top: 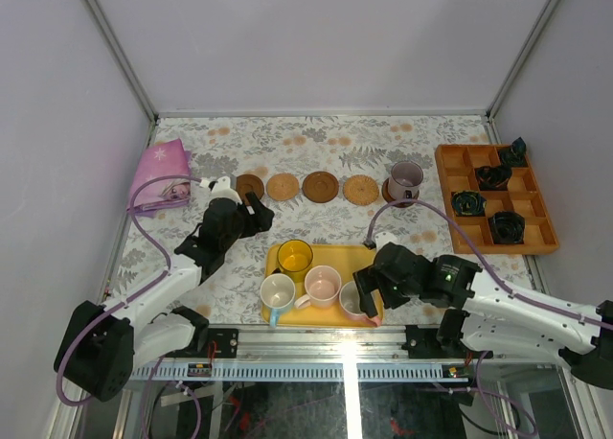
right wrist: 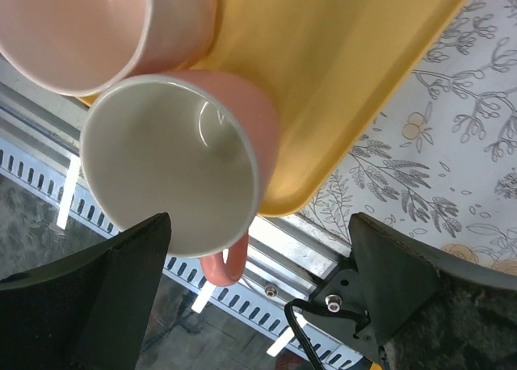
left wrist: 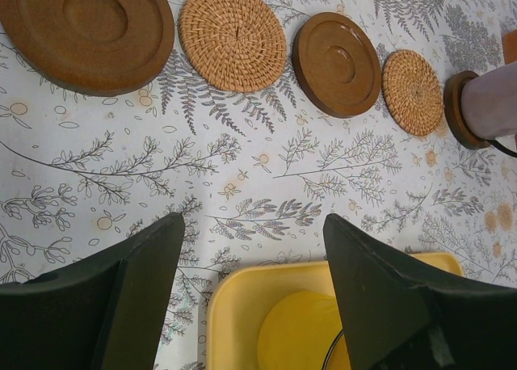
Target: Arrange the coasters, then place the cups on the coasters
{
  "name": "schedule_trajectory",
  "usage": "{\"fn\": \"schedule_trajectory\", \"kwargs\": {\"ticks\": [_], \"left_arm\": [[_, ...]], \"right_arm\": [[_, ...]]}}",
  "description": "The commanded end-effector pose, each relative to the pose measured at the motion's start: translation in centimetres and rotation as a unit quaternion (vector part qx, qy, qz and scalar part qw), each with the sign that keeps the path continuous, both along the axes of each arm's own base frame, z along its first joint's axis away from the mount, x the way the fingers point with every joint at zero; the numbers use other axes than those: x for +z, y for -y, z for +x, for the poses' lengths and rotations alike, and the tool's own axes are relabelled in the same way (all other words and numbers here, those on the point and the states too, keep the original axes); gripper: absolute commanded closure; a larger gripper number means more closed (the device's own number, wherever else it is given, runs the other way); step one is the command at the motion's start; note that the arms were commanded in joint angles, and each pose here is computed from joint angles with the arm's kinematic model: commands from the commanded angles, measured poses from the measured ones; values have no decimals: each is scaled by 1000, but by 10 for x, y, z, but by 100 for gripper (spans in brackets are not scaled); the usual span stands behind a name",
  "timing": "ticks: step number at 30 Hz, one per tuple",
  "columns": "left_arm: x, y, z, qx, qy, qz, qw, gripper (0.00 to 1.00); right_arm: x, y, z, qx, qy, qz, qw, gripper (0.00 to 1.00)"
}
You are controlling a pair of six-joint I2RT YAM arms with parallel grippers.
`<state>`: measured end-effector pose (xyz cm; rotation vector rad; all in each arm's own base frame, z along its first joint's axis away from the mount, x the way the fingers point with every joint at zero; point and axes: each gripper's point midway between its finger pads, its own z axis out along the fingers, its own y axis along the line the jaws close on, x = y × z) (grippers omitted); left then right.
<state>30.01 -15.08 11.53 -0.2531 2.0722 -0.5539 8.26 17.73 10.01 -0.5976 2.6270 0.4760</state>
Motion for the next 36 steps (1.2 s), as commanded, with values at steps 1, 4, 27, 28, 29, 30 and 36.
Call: {"fn": "schedule_trajectory", "kwargs": {"ticks": [1, 4, 27, 28, 29, 30, 36], "left_arm": [[-2, 1, 0, -2, 1, 2, 1000, 30], [-4, 0, 0, -1, -1, 5, 1000, 30], [-7, 4, -2, -8, -6, -4, 1000, 30], [-7, 4, -2, -7, -6, -4, 1000, 30], [-7, 4, -2, -7, -6, -3, 1000, 30], [-7, 3, -3, -6, -7, -1, 1000, 30], [-7, 2, -2, -5, -6, 1, 1000, 30]], "right_arm": [[4, -18, -6, 36, -3, 18, 999, 0], [-2, -21, -12, 56, -14, 11, 998, 0], [21, -7, 31, -38, 83, -41, 995, 16], [19, -7, 33, -39, 83, -51, 995, 22], [16, -7, 35, -41, 85, -58, 994, 27], [13, -6, 36, -42, 86, -68, 993, 31], [4, -13, 44, -42, 89, -91, 991, 66]]}}
